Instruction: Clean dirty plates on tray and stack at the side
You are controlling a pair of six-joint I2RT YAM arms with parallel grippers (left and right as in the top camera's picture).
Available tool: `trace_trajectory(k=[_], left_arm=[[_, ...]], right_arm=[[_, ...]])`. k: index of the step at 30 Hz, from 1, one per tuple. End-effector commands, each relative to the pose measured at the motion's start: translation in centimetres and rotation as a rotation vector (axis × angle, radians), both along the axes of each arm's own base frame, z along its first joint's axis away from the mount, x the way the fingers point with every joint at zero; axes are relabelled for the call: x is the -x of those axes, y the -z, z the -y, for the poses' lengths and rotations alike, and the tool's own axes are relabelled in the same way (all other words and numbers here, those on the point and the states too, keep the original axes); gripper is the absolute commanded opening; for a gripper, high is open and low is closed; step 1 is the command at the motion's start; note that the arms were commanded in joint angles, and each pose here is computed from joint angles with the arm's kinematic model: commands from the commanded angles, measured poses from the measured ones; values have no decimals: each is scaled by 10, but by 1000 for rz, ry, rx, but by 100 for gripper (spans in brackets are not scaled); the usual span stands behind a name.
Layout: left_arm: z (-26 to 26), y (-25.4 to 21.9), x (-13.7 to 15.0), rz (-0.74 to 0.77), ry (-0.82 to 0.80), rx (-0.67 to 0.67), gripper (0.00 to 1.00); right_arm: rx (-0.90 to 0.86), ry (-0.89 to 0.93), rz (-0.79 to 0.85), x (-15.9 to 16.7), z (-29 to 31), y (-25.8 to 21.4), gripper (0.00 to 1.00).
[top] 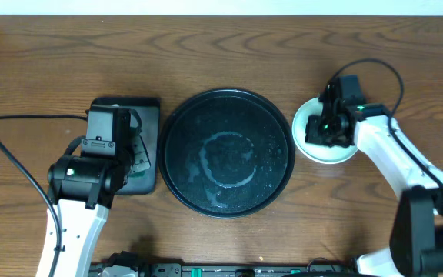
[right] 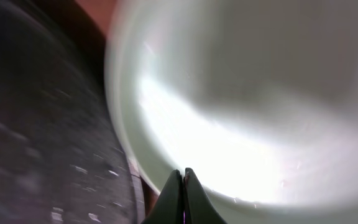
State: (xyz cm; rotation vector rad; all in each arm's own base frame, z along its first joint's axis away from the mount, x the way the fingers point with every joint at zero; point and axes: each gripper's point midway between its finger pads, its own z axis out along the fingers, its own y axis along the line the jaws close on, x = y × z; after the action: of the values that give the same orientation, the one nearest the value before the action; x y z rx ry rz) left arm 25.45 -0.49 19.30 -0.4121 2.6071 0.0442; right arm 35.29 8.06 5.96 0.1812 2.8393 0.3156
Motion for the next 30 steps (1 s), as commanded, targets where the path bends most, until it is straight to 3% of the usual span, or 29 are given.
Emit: trace_trajectory(k=[1,8,15,21,27,30], left_arm=[[-11,4,-14,6,-21,-71,8],[-12,38,-46,-82,76,-145,8],[-36,85,-69,-187,41,-159,8],[-29,124,-73,-281,114,-34,8],[-30,128,-73,-294,113,-32,9],[-30,128,-72,-294,113,-32,16]], right_arm=[[-27,-12,98,-13,-8,-30,1],[28,-36,53,-1,0,-23,1],[128,-32,24,6,17,-18,1],[129,-31,25,6,17,-18,1],[129,-31,25,6,17,-18,1],[129,-32,25,6,17,-18,1]])
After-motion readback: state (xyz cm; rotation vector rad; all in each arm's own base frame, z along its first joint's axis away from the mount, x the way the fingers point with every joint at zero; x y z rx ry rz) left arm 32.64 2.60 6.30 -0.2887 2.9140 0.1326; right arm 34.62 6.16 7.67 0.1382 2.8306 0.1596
